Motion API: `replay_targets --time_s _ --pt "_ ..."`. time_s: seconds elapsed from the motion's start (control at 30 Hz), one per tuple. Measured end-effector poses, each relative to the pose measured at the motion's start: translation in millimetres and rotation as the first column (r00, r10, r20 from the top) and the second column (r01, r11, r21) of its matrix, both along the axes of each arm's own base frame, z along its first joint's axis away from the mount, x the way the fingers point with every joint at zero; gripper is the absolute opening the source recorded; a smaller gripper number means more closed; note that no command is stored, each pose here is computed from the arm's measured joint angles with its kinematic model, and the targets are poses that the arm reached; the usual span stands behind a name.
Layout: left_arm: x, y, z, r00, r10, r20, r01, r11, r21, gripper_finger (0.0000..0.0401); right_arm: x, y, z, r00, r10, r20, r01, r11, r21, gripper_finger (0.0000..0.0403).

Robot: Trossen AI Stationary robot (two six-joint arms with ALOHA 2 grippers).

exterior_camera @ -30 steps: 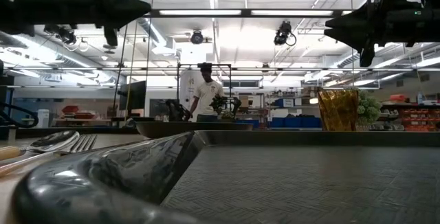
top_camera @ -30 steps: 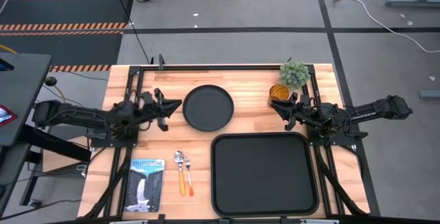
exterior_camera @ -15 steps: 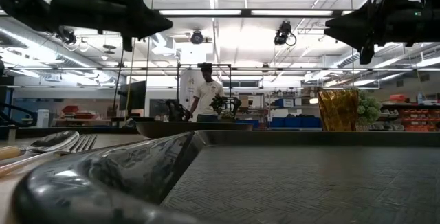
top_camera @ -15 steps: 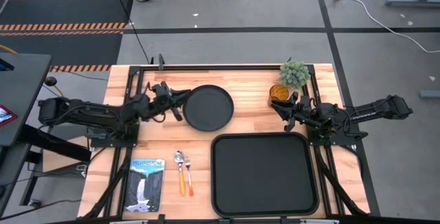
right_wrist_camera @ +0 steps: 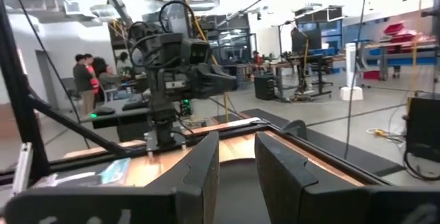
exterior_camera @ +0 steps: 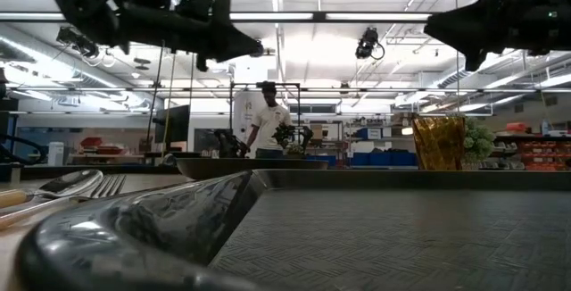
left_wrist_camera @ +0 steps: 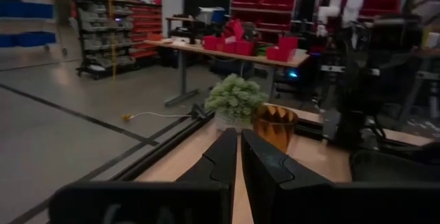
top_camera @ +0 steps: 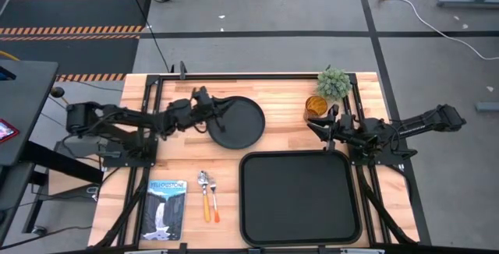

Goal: Pick and place plate/cup/fork/spoon on tray
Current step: Put the brown cup on the black tray

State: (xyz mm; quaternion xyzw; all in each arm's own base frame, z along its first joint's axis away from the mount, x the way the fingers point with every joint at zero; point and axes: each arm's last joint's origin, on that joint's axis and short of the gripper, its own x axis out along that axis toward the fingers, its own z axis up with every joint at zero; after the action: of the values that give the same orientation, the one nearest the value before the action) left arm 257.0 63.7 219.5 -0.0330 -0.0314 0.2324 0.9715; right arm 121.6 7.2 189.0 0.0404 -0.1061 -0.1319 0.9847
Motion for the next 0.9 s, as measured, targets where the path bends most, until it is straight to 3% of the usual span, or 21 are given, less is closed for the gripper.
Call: replay_targets --time_s 0.2,0.53,0.63,0.77,0.9 --pt "26.4 5.7 3.0 1.000 -0.006 -0.010 0.006 1.000 -0.007 0.0029 2.8 -1.8 24.8 0.994 -0.111 -0.018 0.111 0.994 0.003 0.0101" --pt "67.1 12.7 15.5 0.996 -0.076 -0.035 0.074 0.995 -0.060 0.0029 2.2 -8.7 57.7 0.938 -0.274 -0.214 0.279 0.960 -0.008 0.0101" --pt "83.4 15.4 20.5 0.990 -0.102 -0.097 0.095 0.993 -0.076 0.0029 -0.8 -11.9 64.1 0.896 -0.373 -0.240 0.379 0.925 -0.021 0.0101" --pt "104.2 19.1 22.0 0.971 -0.135 -0.198 0.119 0.989 -0.090 0.0029 -6.6 -16.8 68.9 0.800 -0.534 -0.274 0.542 0.839 -0.054 0.0101" --pt "120.8 22.6 18.8 0.955 -0.143 -0.259 0.116 0.987 -0.114 0.0029 -11.3 -21.0 67.5 0.725 -0.611 -0.317 0.627 0.777 -0.062 0.0101"
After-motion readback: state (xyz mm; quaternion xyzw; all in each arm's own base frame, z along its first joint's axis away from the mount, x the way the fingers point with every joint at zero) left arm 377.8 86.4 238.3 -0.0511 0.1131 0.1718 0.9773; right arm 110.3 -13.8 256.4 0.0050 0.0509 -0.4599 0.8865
